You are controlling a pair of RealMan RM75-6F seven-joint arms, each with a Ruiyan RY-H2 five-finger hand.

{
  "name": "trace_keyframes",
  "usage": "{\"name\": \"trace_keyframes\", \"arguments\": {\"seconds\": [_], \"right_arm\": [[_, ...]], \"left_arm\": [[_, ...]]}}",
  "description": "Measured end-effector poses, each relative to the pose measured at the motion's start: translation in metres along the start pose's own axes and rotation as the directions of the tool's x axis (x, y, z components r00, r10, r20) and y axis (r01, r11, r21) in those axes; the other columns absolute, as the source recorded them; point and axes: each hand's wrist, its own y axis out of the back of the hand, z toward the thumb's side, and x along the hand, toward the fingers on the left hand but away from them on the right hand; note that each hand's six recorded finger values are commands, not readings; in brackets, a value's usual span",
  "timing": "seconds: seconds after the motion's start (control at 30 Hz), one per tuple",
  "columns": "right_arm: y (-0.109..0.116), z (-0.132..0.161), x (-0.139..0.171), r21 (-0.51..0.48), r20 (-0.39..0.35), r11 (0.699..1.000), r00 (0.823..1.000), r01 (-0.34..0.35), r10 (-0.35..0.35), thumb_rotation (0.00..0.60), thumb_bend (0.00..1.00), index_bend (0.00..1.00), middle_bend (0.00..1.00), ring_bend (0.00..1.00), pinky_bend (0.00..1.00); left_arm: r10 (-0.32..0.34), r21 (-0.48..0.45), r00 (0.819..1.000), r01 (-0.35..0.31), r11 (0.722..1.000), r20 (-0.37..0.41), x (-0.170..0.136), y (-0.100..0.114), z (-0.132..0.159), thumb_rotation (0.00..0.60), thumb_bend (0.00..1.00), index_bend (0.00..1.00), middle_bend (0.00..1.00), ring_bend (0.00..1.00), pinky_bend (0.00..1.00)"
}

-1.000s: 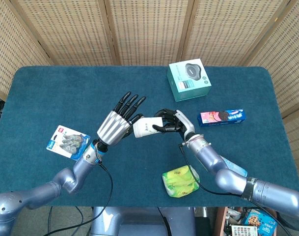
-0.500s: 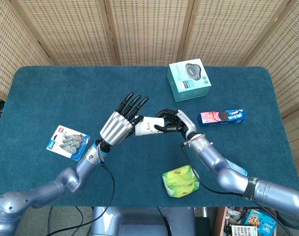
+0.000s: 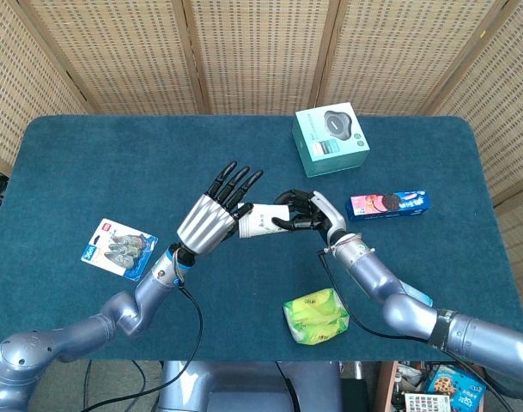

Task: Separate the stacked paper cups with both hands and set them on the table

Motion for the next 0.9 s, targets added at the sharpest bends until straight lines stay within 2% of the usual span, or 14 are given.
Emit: {"name": "trace_keyframes", "arguments": {"seconds": [0.23,0.5,0.7,0.8,0.9], "right_arm": [[0.010,0.000,0.001,0.015,-0.002,1.000,1.000,0.022,-0.022,0.600,0.53,0.52,0.57,0.45,0.64],[0.048,0.005,0.005,0.044,-0.004,0.994,0.995,0.098,-0.098,0.600,0.53,0.52,0.57,0.45,0.64],[0.075,0.004,0.010,0.066,-0.001,0.988,0.990,0.143,-0.143,0.600,0.53,0.52,0.58,0.45,0.64],[0.081,0.002,0.012,0.113,-0.005,0.981,0.987,0.157,-0.158,0.600,0.53,0.52,0.58,0.45,0.64],[0.087,0.000,0.014,0.212,-0.025,0.960,0.983,0.181,-0.180,0.600,0.53,0.52,0.58,0.45,0.64]], "left_arm": [[0.012,0.009,1.000,-0.012,1.000,0.003,-0.002,0.006,-0.005,0.600,0.48,0.68,0.00,0.00,0.00],[0.043,0.064,0.999,-0.043,0.997,-0.006,-0.021,0.025,-0.031,0.600,0.48,0.69,0.00,0.00,0.00],[0.040,0.094,0.999,-0.038,0.995,-0.015,-0.034,0.034,-0.048,0.600,0.48,0.69,0.00,0.00,0.00],[0.019,0.111,1.000,-0.017,0.994,-0.013,-0.038,0.036,-0.056,0.600,0.48,0.69,0.00,0.00,0.00],[-0.031,0.134,0.999,0.033,0.990,-0.012,-0.043,0.036,-0.067,0.600,0.48,0.69,0.00,0.00,0.00]]}}
